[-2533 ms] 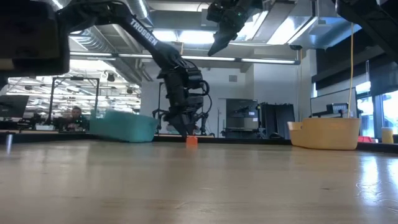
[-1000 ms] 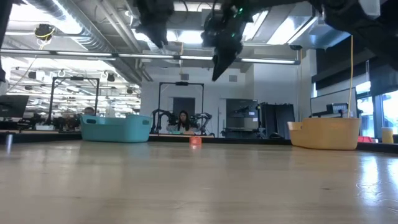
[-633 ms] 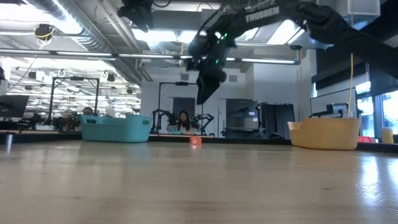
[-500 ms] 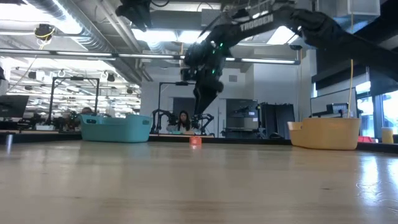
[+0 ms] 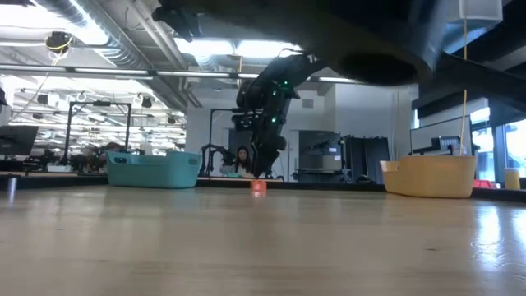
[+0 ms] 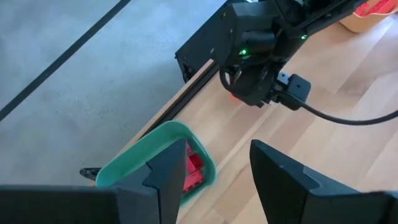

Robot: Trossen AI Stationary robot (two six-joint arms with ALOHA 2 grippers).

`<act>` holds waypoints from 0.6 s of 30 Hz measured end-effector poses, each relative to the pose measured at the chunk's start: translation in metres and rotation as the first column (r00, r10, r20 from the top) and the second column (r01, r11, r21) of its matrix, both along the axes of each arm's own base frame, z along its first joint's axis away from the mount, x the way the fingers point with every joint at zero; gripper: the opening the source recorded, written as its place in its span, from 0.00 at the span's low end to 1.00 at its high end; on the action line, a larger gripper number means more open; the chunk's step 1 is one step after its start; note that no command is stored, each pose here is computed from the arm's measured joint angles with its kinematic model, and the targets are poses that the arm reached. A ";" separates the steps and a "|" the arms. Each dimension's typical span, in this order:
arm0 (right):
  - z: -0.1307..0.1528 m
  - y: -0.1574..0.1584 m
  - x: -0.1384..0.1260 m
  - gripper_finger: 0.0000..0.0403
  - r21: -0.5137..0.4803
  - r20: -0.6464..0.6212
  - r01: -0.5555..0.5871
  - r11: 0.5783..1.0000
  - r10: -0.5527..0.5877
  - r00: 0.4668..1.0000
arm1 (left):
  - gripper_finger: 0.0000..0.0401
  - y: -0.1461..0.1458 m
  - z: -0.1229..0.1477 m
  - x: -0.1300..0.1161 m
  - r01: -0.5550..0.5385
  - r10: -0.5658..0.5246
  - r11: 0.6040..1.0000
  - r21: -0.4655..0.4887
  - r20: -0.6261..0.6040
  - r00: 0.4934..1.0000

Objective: Sort & place blocks by color
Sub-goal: Put the orange game piece into the yellow bin

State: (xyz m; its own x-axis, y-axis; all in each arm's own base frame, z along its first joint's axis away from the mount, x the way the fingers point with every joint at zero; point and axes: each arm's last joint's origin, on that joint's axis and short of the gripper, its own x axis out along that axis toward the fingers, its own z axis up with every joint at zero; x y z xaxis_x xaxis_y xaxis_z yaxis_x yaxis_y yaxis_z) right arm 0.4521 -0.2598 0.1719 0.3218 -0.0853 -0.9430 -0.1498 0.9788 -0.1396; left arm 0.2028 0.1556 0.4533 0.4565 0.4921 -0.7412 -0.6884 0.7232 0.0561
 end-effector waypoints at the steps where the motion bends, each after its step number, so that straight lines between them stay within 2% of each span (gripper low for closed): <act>1: -0.002 -0.001 -0.002 0.66 0.007 -0.010 0.003 1.000 -0.003 1.000 | 0.42 0.000 0.000 0.000 0.000 0.000 1.000 -0.001 -0.001 1.000; 7: -0.003 -0.012 -0.009 0.66 0.030 -0.008 0.023 0.999 -0.023 1.000 | 0.42 0.000 0.000 0.000 0.000 0.000 1.000 -0.002 -0.002 1.000; 13: -0.008 -0.025 -0.016 0.66 0.137 0.045 0.018 0.990 -0.025 0.999 | 0.42 0.000 0.000 0.000 -0.001 0.001 1.000 -0.002 -0.002 1.000; 18: -0.008 -0.034 -0.022 0.66 0.134 0.046 0.041 0.990 -0.047 0.998 | 0.42 0.000 0.000 0.000 0.000 0.000 1.000 -0.003 -0.001 1.000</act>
